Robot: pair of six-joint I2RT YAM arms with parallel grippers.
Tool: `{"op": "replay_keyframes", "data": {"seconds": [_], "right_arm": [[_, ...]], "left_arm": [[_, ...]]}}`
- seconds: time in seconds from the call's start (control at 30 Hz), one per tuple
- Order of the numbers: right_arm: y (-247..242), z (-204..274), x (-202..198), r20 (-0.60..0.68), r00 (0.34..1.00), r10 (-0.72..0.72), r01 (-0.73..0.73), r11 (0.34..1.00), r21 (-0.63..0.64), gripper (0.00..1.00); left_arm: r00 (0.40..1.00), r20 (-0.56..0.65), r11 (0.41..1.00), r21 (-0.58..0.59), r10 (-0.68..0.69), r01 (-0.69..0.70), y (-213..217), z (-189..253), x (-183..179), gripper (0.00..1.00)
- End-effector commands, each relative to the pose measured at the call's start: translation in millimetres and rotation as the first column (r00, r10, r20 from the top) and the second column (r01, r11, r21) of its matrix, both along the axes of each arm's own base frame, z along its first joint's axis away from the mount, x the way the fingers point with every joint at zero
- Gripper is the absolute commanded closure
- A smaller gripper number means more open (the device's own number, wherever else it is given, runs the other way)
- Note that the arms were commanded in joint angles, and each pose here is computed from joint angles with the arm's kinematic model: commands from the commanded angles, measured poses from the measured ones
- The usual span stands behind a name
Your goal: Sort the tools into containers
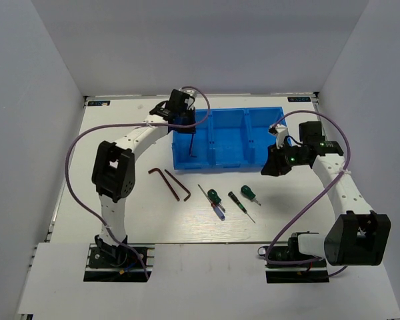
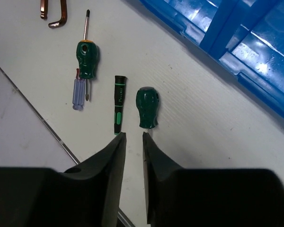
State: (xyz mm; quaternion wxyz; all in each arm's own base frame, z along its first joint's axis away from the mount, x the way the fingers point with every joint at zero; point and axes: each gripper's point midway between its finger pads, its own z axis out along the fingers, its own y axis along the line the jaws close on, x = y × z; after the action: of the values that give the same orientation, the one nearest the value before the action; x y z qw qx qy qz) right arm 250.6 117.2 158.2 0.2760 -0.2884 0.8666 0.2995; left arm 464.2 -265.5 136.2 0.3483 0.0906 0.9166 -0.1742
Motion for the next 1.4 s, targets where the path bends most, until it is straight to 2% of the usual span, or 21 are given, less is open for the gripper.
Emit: {"op": "replay_keyframes", "data": {"seconds": [0.0, 0.03, 0.07, 0.13, 0.2, 0.23, 0.27, 0.33, 0.37, 0.43, 0.47, 0.5, 0.57, 0.6, 0.67, 0.7, 0.77, 0.9, 1.1, 1.3, 1.37], "right_arm": [[1, 11, 5, 0.056, 0.998, 0.018, -0.018, 1.000, -0.009, 0.71], [1, 10, 5, 0.055, 0.998, 0.018, -0.017, 1.000, -0.007, 0.67], [1, 8, 4, 0.048, 0.999, 0.016, -0.016, 1.000, -0.007, 0.66], [3, 6, 3, 0.045, 0.999, 0.019, -0.019, 1.000, -0.001, 0.62], [4, 3, 2, 0.037, 0.999, 0.022, -0.022, 1.000, -0.002, 0.61], [6, 2, 1, 0.033, 0.999, 0.028, -0.028, 1.000, -0.003, 0.61], [5, -2, 0, 0.030, 0.999, 0.027, -0.027, 1.000, -0.011, 0.61], [5, -8, -2, 0.031, 0.999, 0.036, -0.034, 0.999, -0.040, 0.62], [3, -15, -3, 0.026, 0.999, 0.030, -0.028, 0.998, -0.064, 0.67], [0, -23, -4, 0.023, 0.999, 0.027, -0.025, 0.996, -0.091, 0.75], [-1, -29, -6, 0.009, 1.000, 0.025, -0.024, 0.995, -0.102, 0.84], [-2, -32, -5, 0.014, 1.000, 0.020, -0.018, 0.994, -0.107, 0.87], [-3, -37, -7, -0.001, 1.000, 0.009, -0.009, 0.994, -0.112, 0.88], [-3, -41, -10, -0.016, 1.000, 0.004, -0.005, 0.993, -0.118, 0.88], [-5, -41, -8, -0.018, 1.000, -0.006, 0.003, 0.992, -0.122, 0.90], [-5, -43, -9, -0.021, 1.000, -0.009, 0.006, 0.992, -0.127, 0.90], [-6, -41, -9, -0.011, 1.000, -0.014, 0.012, 0.992, -0.129, 0.90], [-6, -46, -12, -0.036, 0.999, -0.016, 0.011, 0.991, -0.134, 0.87], [-9, -50, -16, -0.040, 0.999, -0.027, 0.021, 0.990, -0.142, 0.87], [-10, -51, -18, -0.036, 0.999, -0.031, 0.025, 0.989, -0.145, 0.85], [-10, -51, -18, -0.036, 0.999, -0.029, 0.024, 0.989, -0.149, 0.85]], "left_arm": [[0.996, 0.086, 0.999, 0.000, 0.036, -0.036, 3, 45, 5, 0.67], [0.996, 0.080, 0.999, 0.012, 0.030, -0.031, 4, 41, 4, 0.47], [0.996, 0.088, 1.000, 0.007, 0.030, -0.031, 4, 45, 3, 0.37], [0.993, 0.122, 1.000, -0.001, 0.012, -0.012, 1, 63, -2, 0.30], [0.991, 0.136, 1.000, -0.001, -0.002, 0.003, 1, 78, -11, 0.29], [0.984, 0.178, 1.000, -0.011, 0.016, -0.014, 8, 103, -17, 0.28], [0.982, 0.182, 0.999, 0.016, 0.045, -0.049, 21, 105, -24, 0.28], [0.977, 0.158, 0.988, 0.018, 0.146, -0.151, 44, 110, -45, 0.44], [0.958, 0.157, 0.967, 0.049, 0.240, -0.250, 72, 110, -65, 0.71], [0.922, 0.039, 0.918, 0.087, 0.385, -0.387, 105, 85, -104, 0.93], [0.900, -0.018, 0.888, 0.169, 0.437, -0.428, 124, 52, -128, 1.00], [0.884, -0.060, 0.874, 0.191, 0.464, -0.447, 133, 38, -146, 1.00], [0.818, -0.156, 0.824, 0.249, 0.554, -0.510, 155, 0, -187, 1.00], [0.802, -0.190, 0.818, 0.248, 0.566, -0.518, 156, -10, -199, 1.00], [0.793, -0.243, 0.829, 0.165, 0.559, -0.534, 148, -27, -213, 0.80], [0.795, -0.259, 0.835, 0.130, 0.549, -0.535, 142, -31, -213, 0.65], [0.800, -0.288, 0.845, 0.076, 0.526, -0.529, 129, -41, -208, 0.57], [0.801, -0.308, 0.854, 0.092, 0.514, -0.513, 115, -57, -194, 0.44], [0.800, -0.327, 0.859, 0.089, 0.503, -0.504, 102, -72, -177, 0.41], [0.779, -0.348, 0.852, 0.171, 0.522, -0.495, 100, -102, -172, 0.41], [0.775, -0.345, 0.848, 0.184, 0.529, -0.497, 100, -105, -169, 0.46]]}}
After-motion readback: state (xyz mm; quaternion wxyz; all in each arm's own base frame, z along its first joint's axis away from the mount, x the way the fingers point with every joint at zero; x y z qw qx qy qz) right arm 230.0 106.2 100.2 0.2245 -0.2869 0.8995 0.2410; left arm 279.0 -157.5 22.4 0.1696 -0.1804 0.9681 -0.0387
